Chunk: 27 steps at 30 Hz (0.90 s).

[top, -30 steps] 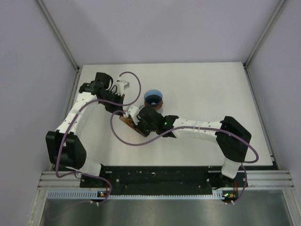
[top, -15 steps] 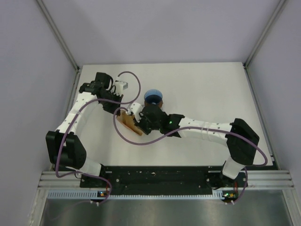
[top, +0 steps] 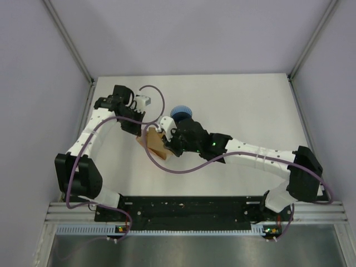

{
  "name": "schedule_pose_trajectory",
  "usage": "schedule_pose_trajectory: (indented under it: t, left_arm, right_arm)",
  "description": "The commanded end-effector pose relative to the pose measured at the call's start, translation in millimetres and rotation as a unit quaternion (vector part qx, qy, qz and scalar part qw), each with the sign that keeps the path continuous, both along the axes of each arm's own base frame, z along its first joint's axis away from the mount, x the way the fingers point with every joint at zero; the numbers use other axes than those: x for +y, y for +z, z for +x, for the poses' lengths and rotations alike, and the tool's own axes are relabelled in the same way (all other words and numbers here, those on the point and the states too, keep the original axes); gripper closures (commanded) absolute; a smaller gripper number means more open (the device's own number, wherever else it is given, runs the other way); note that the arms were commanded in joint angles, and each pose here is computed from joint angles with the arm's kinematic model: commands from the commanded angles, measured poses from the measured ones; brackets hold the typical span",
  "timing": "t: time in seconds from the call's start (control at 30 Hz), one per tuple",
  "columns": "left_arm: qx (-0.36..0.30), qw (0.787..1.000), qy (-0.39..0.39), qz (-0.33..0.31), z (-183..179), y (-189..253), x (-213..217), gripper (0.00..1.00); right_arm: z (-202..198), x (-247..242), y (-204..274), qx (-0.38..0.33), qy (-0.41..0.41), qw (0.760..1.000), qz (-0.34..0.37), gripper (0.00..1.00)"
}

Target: Place the coffee filter in the dripper

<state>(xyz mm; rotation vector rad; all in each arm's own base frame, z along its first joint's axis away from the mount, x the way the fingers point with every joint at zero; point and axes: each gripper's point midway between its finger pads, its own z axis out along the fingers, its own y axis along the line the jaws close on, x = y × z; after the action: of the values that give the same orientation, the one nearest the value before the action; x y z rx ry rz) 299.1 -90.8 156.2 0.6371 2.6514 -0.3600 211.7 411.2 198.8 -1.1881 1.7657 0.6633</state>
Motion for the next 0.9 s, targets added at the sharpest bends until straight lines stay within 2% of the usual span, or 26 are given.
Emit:
schedule_pose_trajectory:
  t: [0.0, 0.33, 0.57, 0.87]
  left_arm:
    - [-0.02, 1.0, 0.005, 0.004, 11, 14, 3, 1.0]
    - [-0.041, 0.997, 0.05, 0.034, 31, 24, 32, 1.0]
    - [-0.057, 0.994, 0.073, 0.061, 73, 31, 46, 1.0]
    - [-0.041, 0.991, 0.072, 0.101, 114, 20, 61, 1.0]
  right_arm:
    - [-4, -10, 45, -0.035, 0.008, 0.999, 0.039, 1.0]
    - [13, -54, 75, -0.083, -0.054, 0.995, 0.027, 1.0]
    - [24, -81, 89, -0.113, -0.094, 0.989, 0.012, 1.0]
    - [28, -103, 91, -0.121, -0.124, 0.985, 0.006, 1.0]
